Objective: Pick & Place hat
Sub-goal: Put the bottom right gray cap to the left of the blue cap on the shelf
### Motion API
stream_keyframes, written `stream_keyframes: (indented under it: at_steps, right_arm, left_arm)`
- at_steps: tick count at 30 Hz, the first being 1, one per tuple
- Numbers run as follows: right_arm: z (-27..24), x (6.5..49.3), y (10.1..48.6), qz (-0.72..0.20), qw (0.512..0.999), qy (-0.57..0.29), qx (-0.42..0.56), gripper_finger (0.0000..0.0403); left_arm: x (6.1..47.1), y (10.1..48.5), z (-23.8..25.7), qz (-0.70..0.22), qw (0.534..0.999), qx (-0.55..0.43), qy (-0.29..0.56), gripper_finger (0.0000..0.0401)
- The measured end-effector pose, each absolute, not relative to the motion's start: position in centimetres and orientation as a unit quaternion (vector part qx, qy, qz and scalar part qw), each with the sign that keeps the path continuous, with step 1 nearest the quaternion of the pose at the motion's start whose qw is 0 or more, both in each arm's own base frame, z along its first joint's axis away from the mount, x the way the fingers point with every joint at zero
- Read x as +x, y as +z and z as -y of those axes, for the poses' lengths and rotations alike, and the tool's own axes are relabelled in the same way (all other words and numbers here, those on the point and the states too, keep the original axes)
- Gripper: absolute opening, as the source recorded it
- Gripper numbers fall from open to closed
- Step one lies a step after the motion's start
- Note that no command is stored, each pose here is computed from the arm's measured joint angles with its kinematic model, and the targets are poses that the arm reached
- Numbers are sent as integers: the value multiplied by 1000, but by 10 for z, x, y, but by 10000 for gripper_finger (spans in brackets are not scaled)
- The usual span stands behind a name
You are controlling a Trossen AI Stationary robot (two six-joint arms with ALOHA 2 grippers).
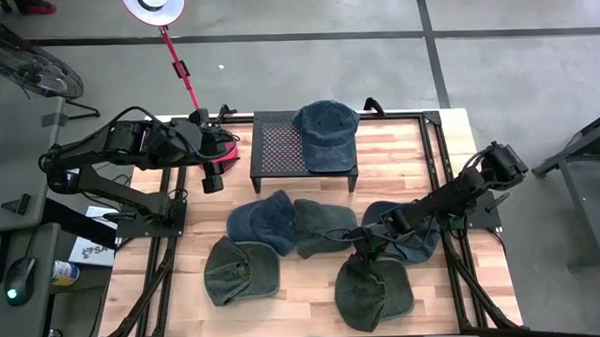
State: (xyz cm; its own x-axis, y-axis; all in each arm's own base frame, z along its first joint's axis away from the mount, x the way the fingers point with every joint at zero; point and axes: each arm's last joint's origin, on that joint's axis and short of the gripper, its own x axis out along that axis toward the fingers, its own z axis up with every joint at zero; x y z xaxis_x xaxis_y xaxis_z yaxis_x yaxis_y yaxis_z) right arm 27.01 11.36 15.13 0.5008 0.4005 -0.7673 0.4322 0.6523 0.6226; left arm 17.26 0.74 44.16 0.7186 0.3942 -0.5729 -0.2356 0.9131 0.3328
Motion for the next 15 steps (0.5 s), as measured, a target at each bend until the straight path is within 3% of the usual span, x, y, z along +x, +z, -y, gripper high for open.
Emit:
stream_keyframes:
  at_steps: [8,15]
  right_arm:
    - [-114,270,151,-503,756,-5,418,21]
    - [-114,270,153,-503,755,-2,421,7]
  left_arm:
    - [173,442,-7,-333,919,119,171,204]
    - [173,442,-7,-333,920,119,171,204]
